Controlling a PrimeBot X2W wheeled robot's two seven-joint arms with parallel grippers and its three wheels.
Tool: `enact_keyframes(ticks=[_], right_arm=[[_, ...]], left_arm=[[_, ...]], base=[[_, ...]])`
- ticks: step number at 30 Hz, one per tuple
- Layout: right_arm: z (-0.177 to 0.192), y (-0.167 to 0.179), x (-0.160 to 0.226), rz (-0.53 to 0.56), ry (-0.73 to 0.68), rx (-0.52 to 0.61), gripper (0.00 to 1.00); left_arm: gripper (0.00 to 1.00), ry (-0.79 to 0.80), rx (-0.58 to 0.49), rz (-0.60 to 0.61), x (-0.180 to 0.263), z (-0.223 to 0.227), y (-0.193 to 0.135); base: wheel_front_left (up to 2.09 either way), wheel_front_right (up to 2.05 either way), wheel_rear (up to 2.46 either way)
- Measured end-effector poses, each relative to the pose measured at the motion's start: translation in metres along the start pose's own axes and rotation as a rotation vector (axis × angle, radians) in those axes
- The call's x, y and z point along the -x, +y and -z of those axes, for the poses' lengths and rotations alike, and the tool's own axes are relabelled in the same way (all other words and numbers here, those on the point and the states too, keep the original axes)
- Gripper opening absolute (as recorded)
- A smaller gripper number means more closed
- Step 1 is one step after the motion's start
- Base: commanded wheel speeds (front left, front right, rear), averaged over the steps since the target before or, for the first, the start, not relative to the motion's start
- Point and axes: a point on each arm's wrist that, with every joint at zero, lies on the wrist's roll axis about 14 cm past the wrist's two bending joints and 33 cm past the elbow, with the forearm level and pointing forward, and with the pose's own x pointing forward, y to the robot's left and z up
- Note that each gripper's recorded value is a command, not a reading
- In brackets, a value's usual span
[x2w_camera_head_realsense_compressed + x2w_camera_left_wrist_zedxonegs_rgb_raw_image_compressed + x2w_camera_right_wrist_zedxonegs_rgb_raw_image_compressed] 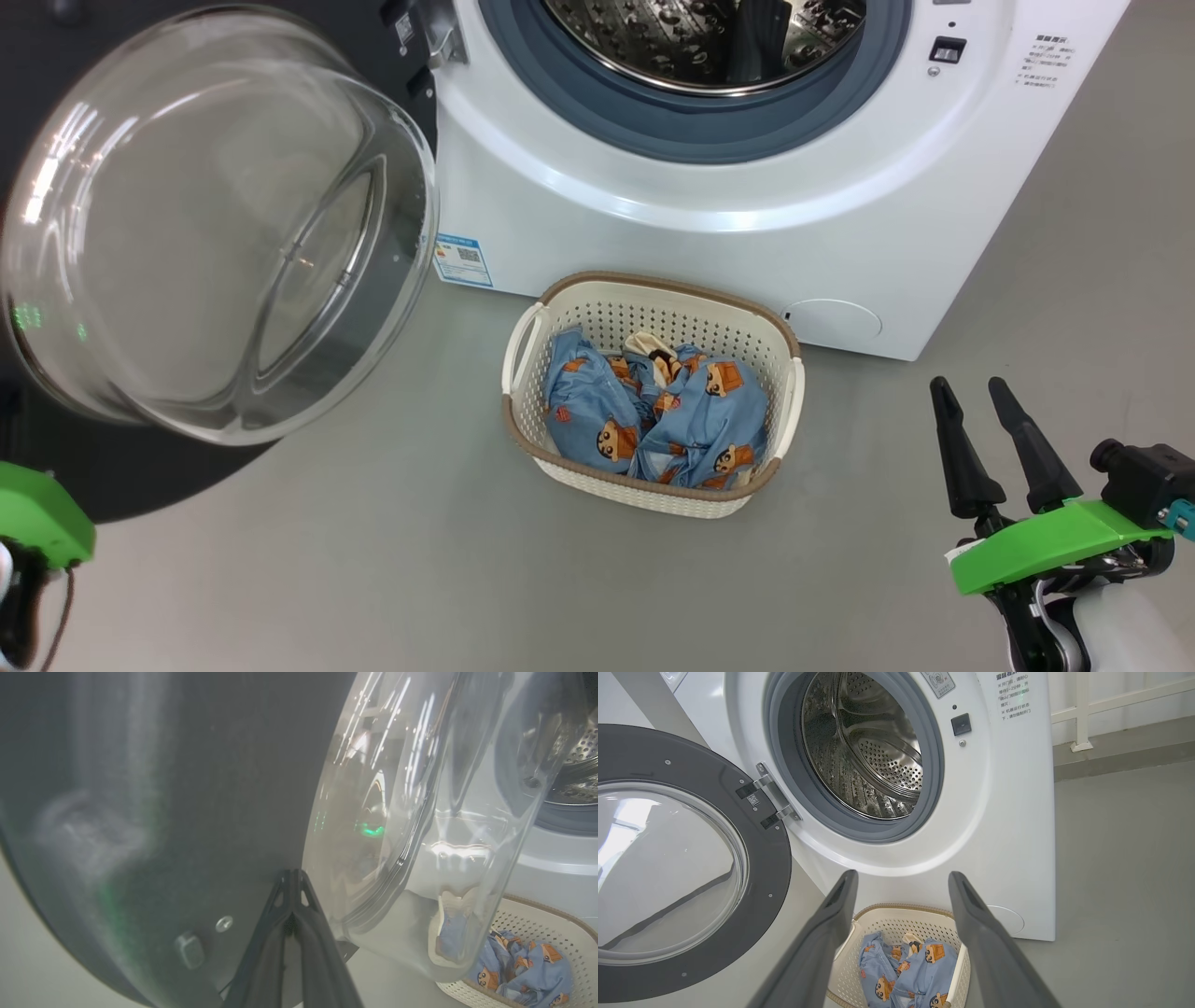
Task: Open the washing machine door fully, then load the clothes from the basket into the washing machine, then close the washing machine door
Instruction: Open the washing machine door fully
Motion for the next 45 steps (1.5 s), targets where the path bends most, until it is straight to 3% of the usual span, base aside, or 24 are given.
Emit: enact_keyframes(ticks=[14,36,37,38,39,40,45], right_arm=[[-0.004,0.008,0.000,-0.011,-0.013,-0.006,1.00],[-0.021,0.016,0.010,-0.021,-0.048,0.005,1.00],[-0.021,0.016,0.010,-0.021,-0.049,0.006,1.00],[-0.022,0.016,0.010,-0.021,-0.051,0.006,1.00],[-0.023,0.016,0.011,-0.020,-0.052,0.007,1.00],[-0.023,0.016,0.011,-0.019,-0.053,0.008,1.00],[-0.022,0.013,0.019,-0.009,-0.048,0.011,1.00]], left_arm=[[0.00,0.036,-0.027,-0.059,-0.011,-0.002,0.024],[0.00,-0.021,0.018,-0.022,0.010,-0.001,0.018],[0.19,-0.028,0.018,-0.021,0.011,-0.002,0.017],[0.44,-0.034,0.021,-0.019,0.012,-0.003,0.017],[0.84,-0.045,0.027,-0.012,0.013,-0.005,0.014],[1.00,-0.052,0.028,-0.009,0.015,-0.006,0.013],[1.00,-0.093,0.045,0.023,0.024,-0.012,0.002]], base=[[0.00,0.00,0.00],[0.00,0.00,0.00],[0.00,0.00,0.00],[0.00,0.00,0.00],[0.00,0.00,0.00],[0.00,0.00,0.00],[0.00,0.00,0.00]])
